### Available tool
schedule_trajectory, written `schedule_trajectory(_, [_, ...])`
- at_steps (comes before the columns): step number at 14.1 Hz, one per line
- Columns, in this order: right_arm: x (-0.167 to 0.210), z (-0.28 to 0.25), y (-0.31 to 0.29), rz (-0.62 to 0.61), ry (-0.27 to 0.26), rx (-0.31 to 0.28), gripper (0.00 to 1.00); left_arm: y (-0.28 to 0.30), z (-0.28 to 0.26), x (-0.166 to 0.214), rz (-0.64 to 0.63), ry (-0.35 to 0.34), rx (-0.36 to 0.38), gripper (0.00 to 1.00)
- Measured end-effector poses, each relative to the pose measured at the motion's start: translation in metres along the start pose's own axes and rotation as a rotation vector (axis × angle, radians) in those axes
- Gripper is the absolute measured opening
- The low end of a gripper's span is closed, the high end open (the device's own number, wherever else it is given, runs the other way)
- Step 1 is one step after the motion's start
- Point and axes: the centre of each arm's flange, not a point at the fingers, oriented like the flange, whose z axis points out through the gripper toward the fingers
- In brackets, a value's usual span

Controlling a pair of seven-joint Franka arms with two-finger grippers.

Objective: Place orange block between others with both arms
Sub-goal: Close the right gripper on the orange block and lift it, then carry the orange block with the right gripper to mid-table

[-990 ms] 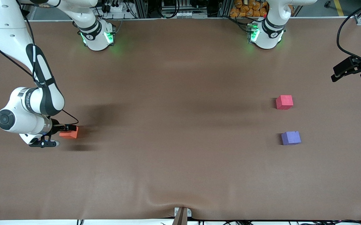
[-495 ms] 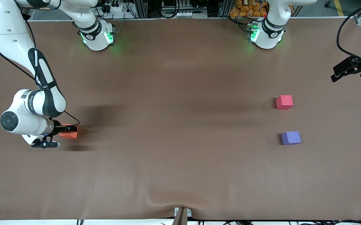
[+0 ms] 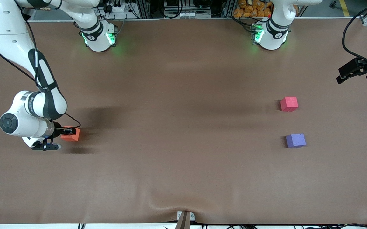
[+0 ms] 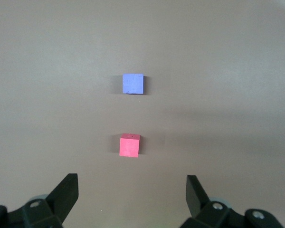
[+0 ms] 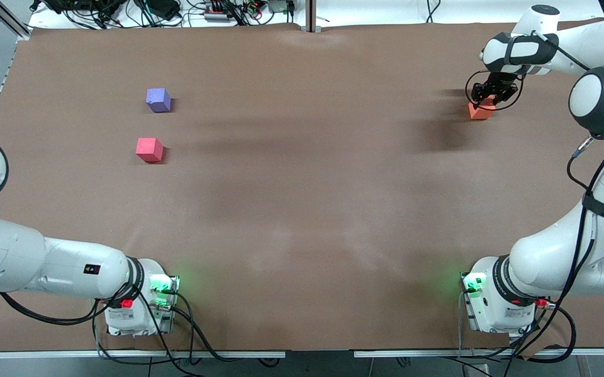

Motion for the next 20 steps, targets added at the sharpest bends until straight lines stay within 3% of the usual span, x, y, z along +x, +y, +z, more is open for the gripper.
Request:
schedule_trajectory(3, [0.000, -0.001, -0.001, -0.002, -0.015, 0.003, 0.55, 0.000, 0.001, 0.000, 0.000, -0.002, 0.000, 1.00])
schedule_trajectory(8, [0.008, -0.031, -0.014, 0.014, -0.093, 0.045, 0.52, 0.002, 0.002, 0.000, 0.017, -0.005, -0.003, 1.00])
schedule_trajectory(11, [0.024, -0.074, -0.046, -0.012, -0.070, 0.060, 0.52, 0.007, 0.002, 0.000, 0.021, -0.008, -0.042, 1.00])
schedule_trajectory(14, [0.036, -0.104, -0.123, -0.075, -0.015, 0.086, 0.52, 0.007, 0.002, 0.000, 0.021, -0.008, -0.049, 1.00])
schedule_trajectory(16, [0.029, -0.102, -0.196, -0.085, -0.024, 0.134, 0.52, 0.008, 0.002, 0.000, 0.021, -0.009, -0.050, 1.00])
schedule_trajectory(20, [0.009, -0.086, -0.309, -0.084, -0.038, 0.127, 0.52, 0.008, 0.007, 0.001, 0.022, -0.018, -0.049, 1.00])
